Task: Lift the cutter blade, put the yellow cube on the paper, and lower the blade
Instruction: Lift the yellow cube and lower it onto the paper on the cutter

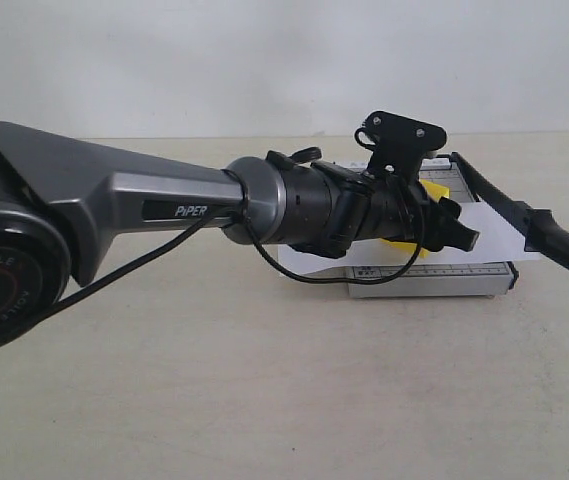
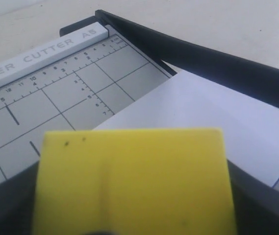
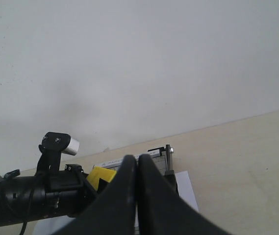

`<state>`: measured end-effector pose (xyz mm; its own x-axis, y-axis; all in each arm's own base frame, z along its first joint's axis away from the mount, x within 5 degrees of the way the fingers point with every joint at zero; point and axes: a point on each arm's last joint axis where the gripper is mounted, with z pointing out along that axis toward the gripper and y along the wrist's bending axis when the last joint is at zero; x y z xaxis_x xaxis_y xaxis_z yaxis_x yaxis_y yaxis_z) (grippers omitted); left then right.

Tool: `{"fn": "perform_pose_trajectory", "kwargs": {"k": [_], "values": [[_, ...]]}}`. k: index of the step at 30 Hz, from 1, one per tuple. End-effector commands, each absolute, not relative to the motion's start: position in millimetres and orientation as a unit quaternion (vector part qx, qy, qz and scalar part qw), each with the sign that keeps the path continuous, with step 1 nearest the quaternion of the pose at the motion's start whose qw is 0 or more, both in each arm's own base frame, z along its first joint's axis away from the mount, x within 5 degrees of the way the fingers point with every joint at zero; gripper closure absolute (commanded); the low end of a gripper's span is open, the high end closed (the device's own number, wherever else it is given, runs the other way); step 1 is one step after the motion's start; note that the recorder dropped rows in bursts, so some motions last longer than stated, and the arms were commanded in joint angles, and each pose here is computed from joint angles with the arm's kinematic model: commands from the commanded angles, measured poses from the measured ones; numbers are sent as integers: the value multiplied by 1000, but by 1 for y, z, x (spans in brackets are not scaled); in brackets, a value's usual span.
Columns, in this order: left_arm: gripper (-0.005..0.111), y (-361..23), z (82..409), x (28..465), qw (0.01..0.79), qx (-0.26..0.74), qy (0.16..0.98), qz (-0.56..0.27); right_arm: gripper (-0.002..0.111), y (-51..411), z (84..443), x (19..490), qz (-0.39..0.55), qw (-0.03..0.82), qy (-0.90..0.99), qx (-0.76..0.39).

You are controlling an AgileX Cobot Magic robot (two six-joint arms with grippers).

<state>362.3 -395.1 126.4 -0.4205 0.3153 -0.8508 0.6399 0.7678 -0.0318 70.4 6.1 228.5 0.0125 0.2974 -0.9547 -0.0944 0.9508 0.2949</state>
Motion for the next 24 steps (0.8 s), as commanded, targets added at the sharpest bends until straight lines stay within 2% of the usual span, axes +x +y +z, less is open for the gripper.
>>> {"fn": "perform_pose_trajectory", "kwargs": {"k": [1,7,14,20,24], "values": [[50,-398,129,361,456,298,819,-184,108,6,229,70,138,711,686,71],[48,-398,129,361,455,299,818,-186,108,6,229,70,138,711,686,71],[27,-398,129,361,455,298,818,-184,108,6,229,70,138,711,686,71],[26,-398,133,361,458,297,817,-186,108,6,229,70,138,711,686,71],[26,-397,152,361,473,291,810,-190,108,6,229,70,138,711,686,71]]}}
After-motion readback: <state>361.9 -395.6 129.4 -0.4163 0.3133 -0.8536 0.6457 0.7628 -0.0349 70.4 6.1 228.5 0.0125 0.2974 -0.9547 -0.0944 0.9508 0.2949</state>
